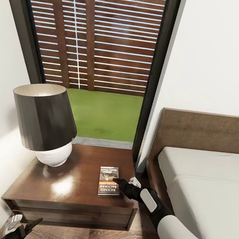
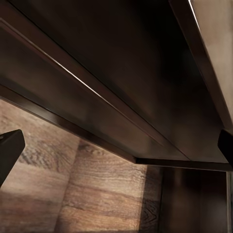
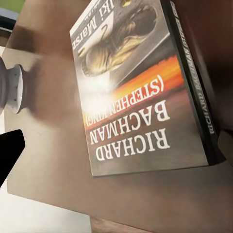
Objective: In the bedroom, move the book from the bed onto either nightstand, and place the two sandals side by side next to the bed.
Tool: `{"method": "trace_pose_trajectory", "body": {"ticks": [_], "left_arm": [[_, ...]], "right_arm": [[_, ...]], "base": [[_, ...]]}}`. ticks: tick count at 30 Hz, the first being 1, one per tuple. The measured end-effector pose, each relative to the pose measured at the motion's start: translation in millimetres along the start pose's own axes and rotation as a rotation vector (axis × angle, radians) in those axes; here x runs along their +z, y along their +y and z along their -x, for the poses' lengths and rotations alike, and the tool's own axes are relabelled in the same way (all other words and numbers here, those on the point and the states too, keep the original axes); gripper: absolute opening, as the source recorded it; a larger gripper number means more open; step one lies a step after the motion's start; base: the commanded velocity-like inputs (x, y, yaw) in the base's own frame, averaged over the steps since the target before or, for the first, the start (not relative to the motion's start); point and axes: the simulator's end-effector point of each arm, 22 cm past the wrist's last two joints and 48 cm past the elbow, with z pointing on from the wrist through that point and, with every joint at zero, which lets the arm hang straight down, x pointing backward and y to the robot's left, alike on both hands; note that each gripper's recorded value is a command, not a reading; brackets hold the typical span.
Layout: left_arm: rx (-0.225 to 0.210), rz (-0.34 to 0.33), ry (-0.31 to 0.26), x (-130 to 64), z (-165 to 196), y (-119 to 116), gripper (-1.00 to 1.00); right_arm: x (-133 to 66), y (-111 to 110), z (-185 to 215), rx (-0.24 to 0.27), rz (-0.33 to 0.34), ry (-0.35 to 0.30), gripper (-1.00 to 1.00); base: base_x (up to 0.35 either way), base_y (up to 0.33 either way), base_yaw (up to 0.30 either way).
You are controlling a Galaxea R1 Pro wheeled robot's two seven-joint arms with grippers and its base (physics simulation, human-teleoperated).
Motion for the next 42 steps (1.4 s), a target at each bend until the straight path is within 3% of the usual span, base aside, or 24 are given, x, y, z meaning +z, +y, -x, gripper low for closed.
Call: {"method": "trace_pose_trajectory", "body": {"ticks": [21,42], "left_arm": [[0.000,0.001,0.000,0.1,0.0,0.2,1.00],[0.001,0.002,0.000,0.1,0.0,0.5,1.00]], "right_arm": [[0.1,0.0,0.0,0.000,0.000,0.000,1.00],[0.2,-0.2,0.0,0.000,0.000,0.000,1.00]], "base": [[-0.020,0.000,0.000],[-0.179,0.000,0.000]]}}
